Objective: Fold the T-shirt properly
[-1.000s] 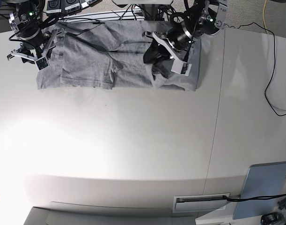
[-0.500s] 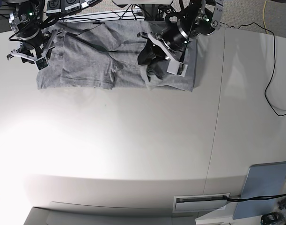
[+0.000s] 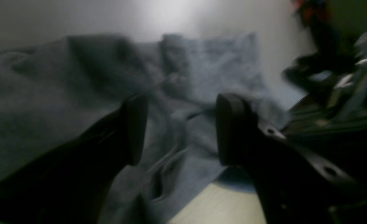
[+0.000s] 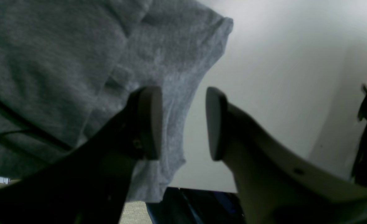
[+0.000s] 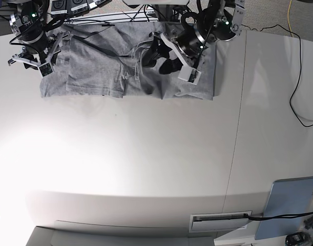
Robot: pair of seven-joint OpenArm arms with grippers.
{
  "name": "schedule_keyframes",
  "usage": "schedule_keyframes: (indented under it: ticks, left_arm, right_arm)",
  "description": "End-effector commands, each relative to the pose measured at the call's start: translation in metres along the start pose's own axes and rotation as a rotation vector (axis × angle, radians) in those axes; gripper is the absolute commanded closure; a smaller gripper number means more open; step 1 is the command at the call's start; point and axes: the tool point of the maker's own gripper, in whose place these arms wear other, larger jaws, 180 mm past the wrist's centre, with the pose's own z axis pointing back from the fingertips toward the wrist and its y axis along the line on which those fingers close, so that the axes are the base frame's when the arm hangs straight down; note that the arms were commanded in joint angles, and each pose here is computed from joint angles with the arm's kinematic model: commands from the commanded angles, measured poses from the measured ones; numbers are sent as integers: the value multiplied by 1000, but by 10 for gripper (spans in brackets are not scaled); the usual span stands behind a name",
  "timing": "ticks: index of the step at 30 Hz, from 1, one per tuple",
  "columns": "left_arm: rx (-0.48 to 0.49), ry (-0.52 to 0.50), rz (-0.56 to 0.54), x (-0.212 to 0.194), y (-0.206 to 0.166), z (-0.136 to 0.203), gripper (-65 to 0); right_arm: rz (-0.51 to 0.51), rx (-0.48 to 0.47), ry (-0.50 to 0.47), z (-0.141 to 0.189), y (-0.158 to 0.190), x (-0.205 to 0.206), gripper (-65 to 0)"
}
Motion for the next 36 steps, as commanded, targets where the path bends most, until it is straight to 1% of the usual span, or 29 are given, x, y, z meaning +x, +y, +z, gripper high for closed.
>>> schedule_keyframes:
  ticks: [1,4,7,9,11,12,13,15,17,18,21,24,27,29,31,33,35,36]
  left_arm:
    - [8,-9,-27,3,0,2,-356]
    - [82,23,-99,-2,13,3,-347]
    - [146,41,-153,-4,25,4,-303]
    - [194,58,-203,-6,34,6,-226]
    - [228,90,-250,-10,40,8,-100]
    - [215,125,-287,-15,39,8,-24]
    - [183,165,-325,-23,35,8,0]
    - [99,236,-393,-37,24,8,0]
    - [9,276,-438,-47,13,11,0]
    - [-13,295,-460,-51,13,14,0]
    - [1,325,-488,-55,22,19,0]
    - [-8,329,-492,-57,21,20,0]
    - [-86,329,-521,-61,4,18,0]
    - [-111,298,-529,-57,-4,15,0]
    - [-94,240,-510,-44,-2,11,0]
    - [-35,193,-471,-28,7,8,0]
    - [16,169,-453,-16,18,7,-5]
    - [37,156,-448,-10,24,7,-68]
  right_arm:
    - [10,-19,-38,3,-7,9,-232]
    - [10,-18,-38,3,-7,9,-232]
    - [10,-18,-38,3,-7,9,-232]
    - [10,-18,-38,3,-7,9,-232]
    - [10,-18,-37,3,-7,9,-232]
    - [10,-18,-37,3,-7,9,-232]
    - [10,-18,-37,3,-7,9,-232]
    - [10,-18,-38,3,-7,9,-232]
    - [10,-18,-37,3,-7,9,-232]
    - [10,-18,-37,3,-7,9,-232]
    - [10,-18,-35,3,-7,9,-232]
    - [10,-18,-35,3,-7,9,-232]
    - [10,-18,-34,3,-7,9,-232]
    - [10,-18,-33,3,-7,8,-232]
    - [10,-18,-19,3,-7,6,-232]
    - [9,-19,-11,3,-7,4,-232]
    - [8,-26,-2,4,-9,3,-232]
    - [3,-40,1,4,-14,2,-232]
